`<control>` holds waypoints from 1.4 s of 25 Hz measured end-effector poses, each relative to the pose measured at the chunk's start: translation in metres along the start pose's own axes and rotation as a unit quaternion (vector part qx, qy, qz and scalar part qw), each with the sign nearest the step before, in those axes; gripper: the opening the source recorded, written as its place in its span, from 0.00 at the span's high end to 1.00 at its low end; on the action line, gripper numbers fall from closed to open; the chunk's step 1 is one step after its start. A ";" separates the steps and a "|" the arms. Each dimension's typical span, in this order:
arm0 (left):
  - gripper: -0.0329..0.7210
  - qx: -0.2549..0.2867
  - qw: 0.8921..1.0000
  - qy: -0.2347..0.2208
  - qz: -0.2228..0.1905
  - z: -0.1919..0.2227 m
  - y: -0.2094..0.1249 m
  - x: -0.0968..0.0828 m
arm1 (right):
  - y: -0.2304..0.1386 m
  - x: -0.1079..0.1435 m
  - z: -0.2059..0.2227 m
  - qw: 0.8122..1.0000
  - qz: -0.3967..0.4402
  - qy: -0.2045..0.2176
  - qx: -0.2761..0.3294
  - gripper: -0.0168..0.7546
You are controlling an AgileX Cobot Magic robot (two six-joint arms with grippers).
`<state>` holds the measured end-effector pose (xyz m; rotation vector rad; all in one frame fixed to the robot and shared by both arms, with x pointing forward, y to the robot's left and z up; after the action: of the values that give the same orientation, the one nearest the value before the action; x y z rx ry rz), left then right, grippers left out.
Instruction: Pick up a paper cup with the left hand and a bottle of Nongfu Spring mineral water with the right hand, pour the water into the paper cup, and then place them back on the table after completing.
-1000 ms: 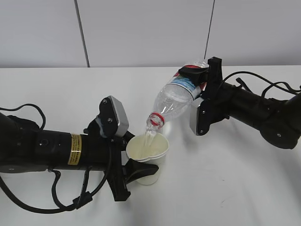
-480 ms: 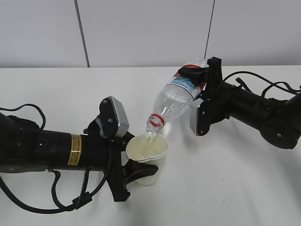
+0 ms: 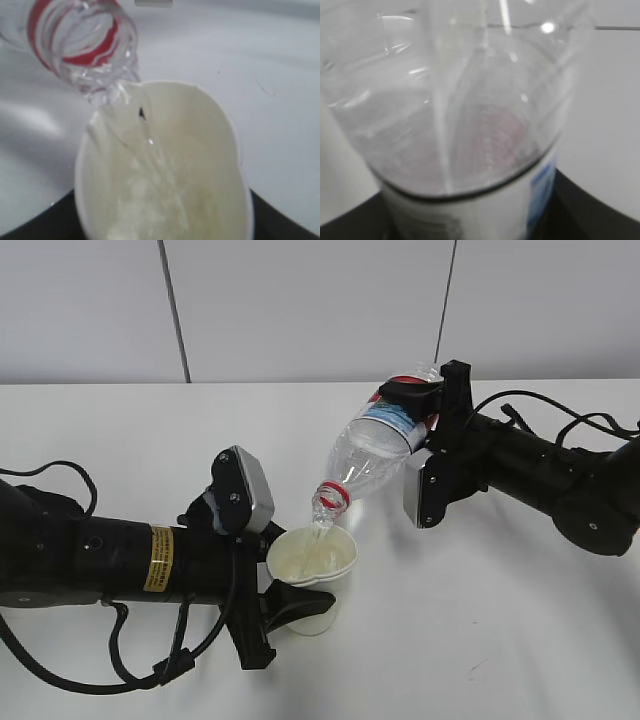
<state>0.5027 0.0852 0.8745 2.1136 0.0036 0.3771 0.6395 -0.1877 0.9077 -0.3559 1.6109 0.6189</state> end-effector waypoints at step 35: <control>0.44 -0.004 0.970 0.199 -0.138 -0.020 -0.031 0.063 | 0.012 0.022 -0.018 0.705 0.708 0.046 0.015 0.49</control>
<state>0.5615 0.1278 0.8759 1.9626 0.5227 0.6238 0.6151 -0.1859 0.8888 1.0638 1.7655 1.7192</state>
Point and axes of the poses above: a point on each arm's last joint axis where the gripper is mounted, z pointing out along that axis toward the gripper, x along the wrist's bending axis when the last joint is at zero, y = z × x, the point moved 2 cm from there along z, pointing out along that axis toward the gripper, and after that the axes turned 14 degrees about z, right-handed, at the moved point
